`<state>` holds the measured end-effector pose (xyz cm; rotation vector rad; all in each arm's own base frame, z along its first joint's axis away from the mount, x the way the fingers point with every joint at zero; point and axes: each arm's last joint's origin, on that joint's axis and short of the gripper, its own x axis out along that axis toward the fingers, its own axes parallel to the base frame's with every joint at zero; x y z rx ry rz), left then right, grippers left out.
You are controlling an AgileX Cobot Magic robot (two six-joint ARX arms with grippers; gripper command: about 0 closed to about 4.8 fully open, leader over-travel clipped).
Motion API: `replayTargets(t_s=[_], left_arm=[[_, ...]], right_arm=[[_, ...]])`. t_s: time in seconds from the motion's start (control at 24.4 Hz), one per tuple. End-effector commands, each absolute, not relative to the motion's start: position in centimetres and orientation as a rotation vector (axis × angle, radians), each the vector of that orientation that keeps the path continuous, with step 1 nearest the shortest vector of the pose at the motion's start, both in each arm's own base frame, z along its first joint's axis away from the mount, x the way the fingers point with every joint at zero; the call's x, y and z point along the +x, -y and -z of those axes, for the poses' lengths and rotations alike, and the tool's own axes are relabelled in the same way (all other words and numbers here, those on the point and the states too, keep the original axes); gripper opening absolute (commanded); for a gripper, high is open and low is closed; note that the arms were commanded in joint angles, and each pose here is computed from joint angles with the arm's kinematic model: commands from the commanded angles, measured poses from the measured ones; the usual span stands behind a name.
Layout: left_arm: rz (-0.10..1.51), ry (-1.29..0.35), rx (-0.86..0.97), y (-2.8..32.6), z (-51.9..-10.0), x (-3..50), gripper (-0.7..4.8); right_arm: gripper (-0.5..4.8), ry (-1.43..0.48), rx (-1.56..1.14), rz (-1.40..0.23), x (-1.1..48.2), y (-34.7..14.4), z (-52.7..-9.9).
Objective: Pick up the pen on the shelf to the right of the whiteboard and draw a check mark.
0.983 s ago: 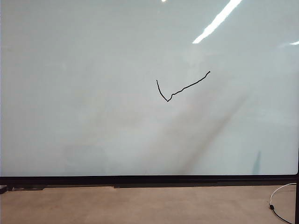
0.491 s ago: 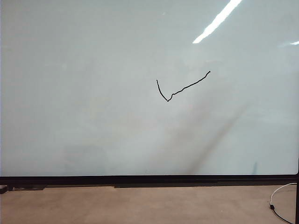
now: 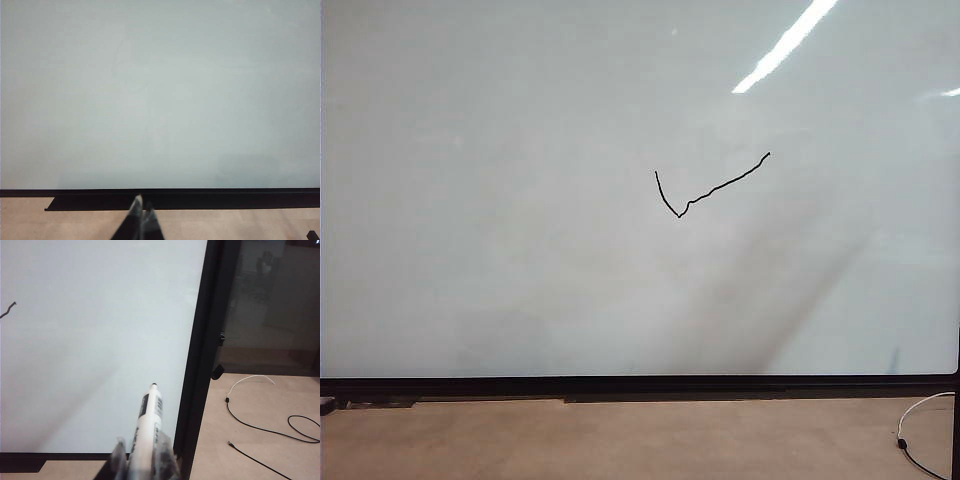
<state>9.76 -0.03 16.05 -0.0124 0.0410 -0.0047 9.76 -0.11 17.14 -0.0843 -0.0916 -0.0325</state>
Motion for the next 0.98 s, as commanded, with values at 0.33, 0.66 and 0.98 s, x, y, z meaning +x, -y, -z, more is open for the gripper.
replayTargets(t_s=[0.33,0.66,0.98], left_arm=[[0.005,-0.026,-0.008,0.03,-16.26,9.75,-0.04],[0.005,-0.025,-0.008,0.03,-16.27,9.75,-0.05],[0.005,-0.026,-0.008,0.03,-16.26,9.75,-0.04]], right_arm=[[-0.06,0.103,-0.076,0.027,9.72,0.24,-17.37],[-0.06,0.099,-0.076,0.031,9.72,0.26,-17.33],[-0.06,0.099,-0.076,0.031,9.72,0.26,-17.33]])
